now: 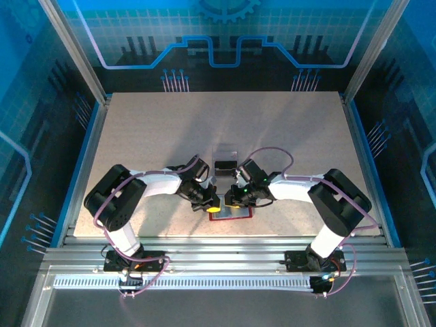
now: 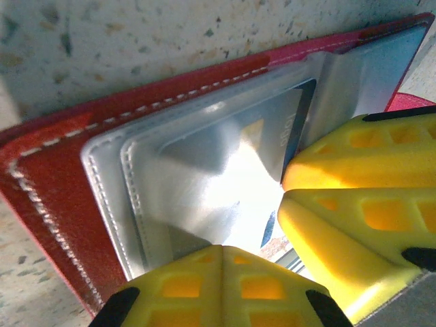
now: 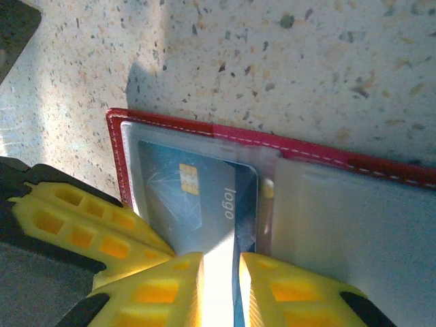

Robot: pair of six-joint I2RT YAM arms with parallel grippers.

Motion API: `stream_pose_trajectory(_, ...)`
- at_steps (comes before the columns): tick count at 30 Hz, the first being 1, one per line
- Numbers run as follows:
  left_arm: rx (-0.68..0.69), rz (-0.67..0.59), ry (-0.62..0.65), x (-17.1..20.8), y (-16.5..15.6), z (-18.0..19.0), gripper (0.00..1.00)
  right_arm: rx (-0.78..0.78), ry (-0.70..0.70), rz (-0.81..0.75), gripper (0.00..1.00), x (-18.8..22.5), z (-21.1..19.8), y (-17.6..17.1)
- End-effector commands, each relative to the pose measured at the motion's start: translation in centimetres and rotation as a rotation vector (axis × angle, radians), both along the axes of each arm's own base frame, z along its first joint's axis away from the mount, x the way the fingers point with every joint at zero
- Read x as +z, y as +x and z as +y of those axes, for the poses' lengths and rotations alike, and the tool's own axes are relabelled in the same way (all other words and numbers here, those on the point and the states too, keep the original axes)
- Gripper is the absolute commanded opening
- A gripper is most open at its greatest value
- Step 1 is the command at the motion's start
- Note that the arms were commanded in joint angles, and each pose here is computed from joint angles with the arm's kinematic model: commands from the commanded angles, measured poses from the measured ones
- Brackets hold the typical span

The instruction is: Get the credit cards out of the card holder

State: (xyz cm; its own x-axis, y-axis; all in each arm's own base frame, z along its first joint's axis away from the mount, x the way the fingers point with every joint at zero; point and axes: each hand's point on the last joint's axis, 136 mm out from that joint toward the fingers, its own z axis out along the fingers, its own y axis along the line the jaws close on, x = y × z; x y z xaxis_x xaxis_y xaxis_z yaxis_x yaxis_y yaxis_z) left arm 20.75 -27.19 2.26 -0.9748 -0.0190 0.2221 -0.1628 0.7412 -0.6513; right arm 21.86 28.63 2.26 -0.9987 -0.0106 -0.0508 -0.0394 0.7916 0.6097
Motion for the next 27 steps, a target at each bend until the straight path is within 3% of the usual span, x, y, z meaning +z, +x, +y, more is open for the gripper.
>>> stream_pose_trajectory(1,-0.015,-0.003,0.034,0.0,-0.3,0.4,0.02,-0.015,-0.090,0.014,0.22,-0.8,-1.6,0.0)
stream_pose_trajectory(6,-0.015,-0.004,0.039,-0.1,-0.3,0.5,0.02,-0.016,-0.093,-0.003,0.22,-0.2,-1.6,0.2)
stream_pose_trajectory(21,-0.009,-0.042,0.073,0.7,0.5,1.6,0.02,-0.027,0.067,-0.004,0.24,3.0,0.4,0.2)
stream_pose_trajectory(27,0.009,-0.077,0.015,2.7,1.3,0.8,0.08,-0.038,0.091,0.010,0.25,3.0,0.7,0.1)
